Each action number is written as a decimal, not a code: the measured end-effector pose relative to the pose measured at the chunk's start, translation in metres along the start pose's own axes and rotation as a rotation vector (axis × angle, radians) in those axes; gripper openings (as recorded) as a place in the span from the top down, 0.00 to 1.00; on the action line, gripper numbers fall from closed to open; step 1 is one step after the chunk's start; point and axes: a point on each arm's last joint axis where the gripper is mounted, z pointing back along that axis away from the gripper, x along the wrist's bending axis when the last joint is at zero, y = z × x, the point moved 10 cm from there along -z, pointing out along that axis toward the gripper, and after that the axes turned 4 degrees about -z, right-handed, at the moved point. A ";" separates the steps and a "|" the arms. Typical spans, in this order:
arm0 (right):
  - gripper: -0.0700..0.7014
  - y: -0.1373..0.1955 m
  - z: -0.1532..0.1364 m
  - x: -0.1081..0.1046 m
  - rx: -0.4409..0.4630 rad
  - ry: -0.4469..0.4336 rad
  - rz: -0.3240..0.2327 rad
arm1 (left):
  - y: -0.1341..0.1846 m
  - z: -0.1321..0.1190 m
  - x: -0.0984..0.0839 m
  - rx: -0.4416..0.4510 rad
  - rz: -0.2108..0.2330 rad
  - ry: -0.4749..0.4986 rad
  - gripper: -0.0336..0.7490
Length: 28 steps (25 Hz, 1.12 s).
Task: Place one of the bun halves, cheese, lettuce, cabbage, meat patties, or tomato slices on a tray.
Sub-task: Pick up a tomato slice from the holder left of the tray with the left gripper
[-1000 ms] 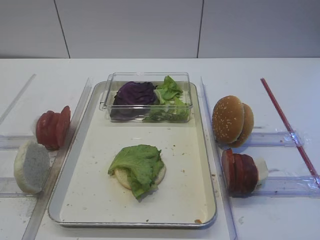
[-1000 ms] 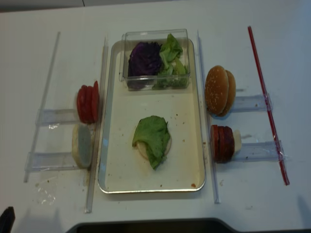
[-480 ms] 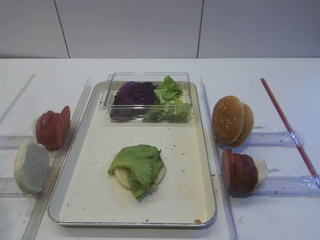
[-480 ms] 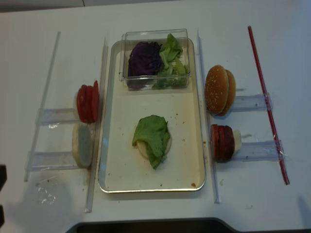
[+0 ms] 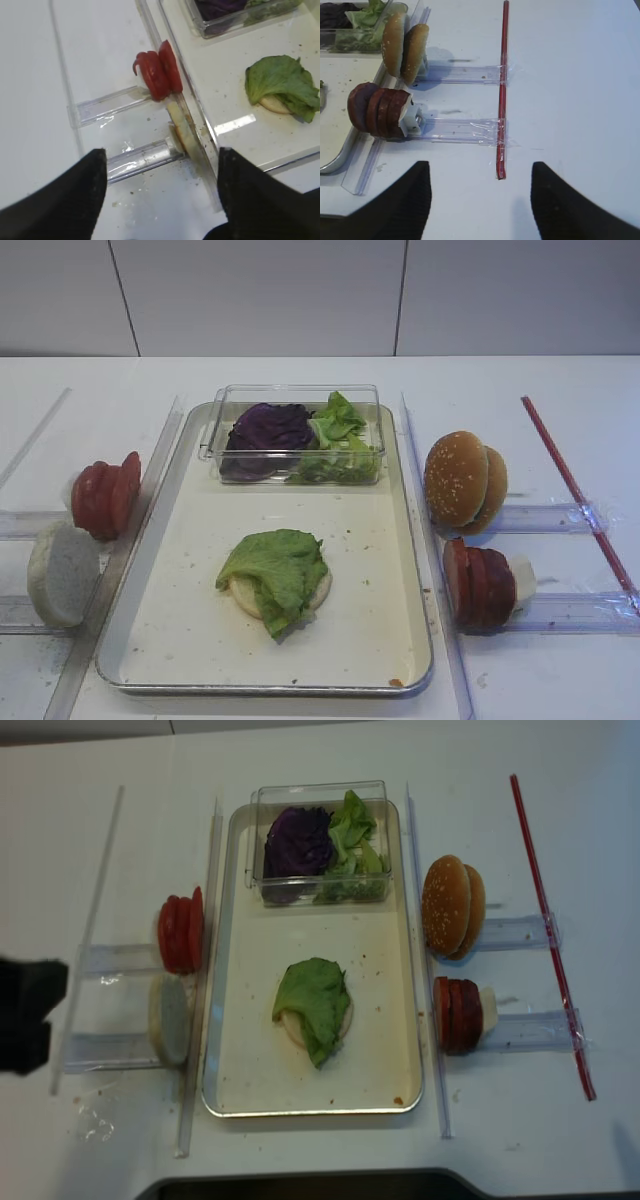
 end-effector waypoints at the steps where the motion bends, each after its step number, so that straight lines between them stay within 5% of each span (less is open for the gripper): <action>1: 0.32 0.000 0.000 0.000 0.000 0.000 0.000 | -0.005 -0.002 -0.001 0.008 -0.006 0.005 0.40; 12: 0.32 0.000 0.000 0.000 -0.002 0.001 -0.003 | -0.053 -0.048 -0.010 0.143 -0.004 0.048 0.40; 28: 0.32 -0.001 0.000 -0.003 -0.003 0.018 -0.001 | -0.083 -0.129 -0.021 0.335 0.014 0.072 0.40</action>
